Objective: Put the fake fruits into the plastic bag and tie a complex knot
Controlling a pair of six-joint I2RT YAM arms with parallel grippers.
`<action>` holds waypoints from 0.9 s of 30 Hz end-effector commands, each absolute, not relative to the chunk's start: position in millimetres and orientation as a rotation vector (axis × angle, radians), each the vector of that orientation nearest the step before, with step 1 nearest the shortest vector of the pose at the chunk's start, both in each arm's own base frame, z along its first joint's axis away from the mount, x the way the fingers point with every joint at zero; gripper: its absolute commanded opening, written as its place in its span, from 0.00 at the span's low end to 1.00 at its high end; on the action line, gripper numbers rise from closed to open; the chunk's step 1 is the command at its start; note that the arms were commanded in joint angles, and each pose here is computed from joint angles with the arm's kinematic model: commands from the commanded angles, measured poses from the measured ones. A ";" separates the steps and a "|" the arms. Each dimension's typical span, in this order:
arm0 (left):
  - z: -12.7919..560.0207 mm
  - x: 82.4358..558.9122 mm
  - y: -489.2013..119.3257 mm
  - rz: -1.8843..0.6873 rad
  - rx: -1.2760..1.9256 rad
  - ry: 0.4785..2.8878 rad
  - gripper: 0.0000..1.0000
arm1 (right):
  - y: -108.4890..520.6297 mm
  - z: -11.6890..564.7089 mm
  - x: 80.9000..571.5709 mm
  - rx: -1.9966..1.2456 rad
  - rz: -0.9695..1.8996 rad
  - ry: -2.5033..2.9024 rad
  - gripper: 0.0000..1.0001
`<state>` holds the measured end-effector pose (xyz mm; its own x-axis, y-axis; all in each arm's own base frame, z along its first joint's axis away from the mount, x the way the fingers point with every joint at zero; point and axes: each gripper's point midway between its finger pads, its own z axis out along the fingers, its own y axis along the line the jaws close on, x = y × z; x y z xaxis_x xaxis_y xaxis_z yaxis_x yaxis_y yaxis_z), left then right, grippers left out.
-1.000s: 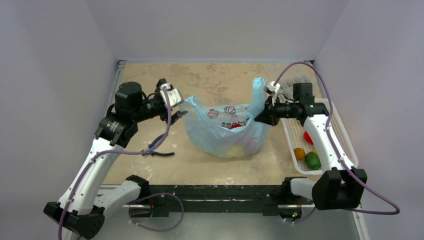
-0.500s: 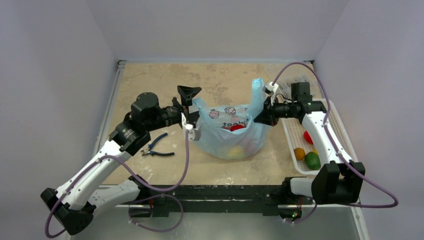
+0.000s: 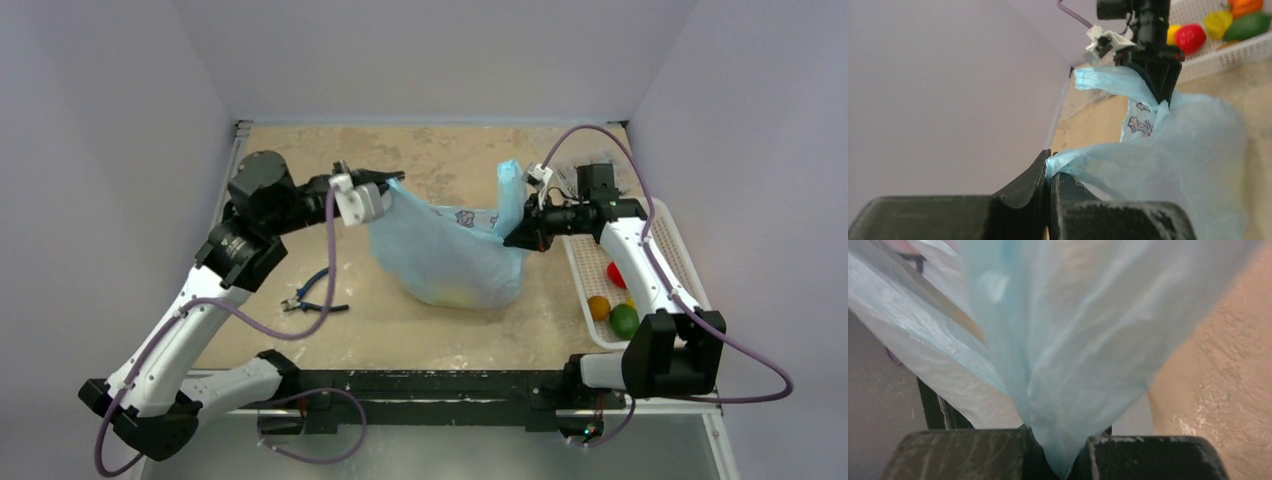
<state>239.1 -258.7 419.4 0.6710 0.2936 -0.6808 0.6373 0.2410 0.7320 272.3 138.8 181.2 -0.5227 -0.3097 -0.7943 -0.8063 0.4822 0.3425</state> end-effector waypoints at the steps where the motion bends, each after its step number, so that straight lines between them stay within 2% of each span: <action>1: 437.6 244.4 -241.6 -0.750 0.986 1.260 0.00 | 137.0 190.5 280.0 -0.915 0.936 2.040 0.00; 6: 361.9 269.9 -235.9 -0.865 0.846 1.539 0.00 | 129.7 188.3 284.0 -0.916 0.926 2.062 0.00; 12: 307.3 301.6 -216.0 -0.979 0.530 1.833 0.00 | 116.5 190.1 289.5 -0.914 0.884 2.048 0.00; 17: 296.1 326.9 -190.3 -1.037 0.280 1.945 0.00 | 117.1 197.3 279.7 -0.957 0.862 2.005 0.00; 20: 309.3 325.8 -196.7 -1.102 0.323 1.930 0.00 | 118.0 203.5 279.7 -0.953 0.858 1.989 0.03; 21: 315.4 322.8 -202.0 -1.131 0.347 1.916 0.00 | 119.7 210.6 281.3 -0.946 0.867 1.975 0.14; 23: 325.8 317.2 -208.5 -1.157 0.391 1.888 0.00 | 121.4 232.1 285.7 -0.940 0.858 1.938 0.44; 26: 333.6 309.7 -212.6 -1.135 0.463 1.855 0.00 | 123.8 286.6 293.4 -0.923 0.789 1.816 0.74; 27: 334.3 309.4 -212.4 -1.127 0.471 1.851 0.00 | 124.9 307.1 295.4 -0.906 0.766 1.766 0.89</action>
<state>322.9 -203.3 294.1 -0.6081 -0.1353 -0.7823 0.5932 0.5774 -0.5610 286.0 119.0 217.8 -0.4635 -0.2959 -0.8352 -0.8130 0.5169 0.2680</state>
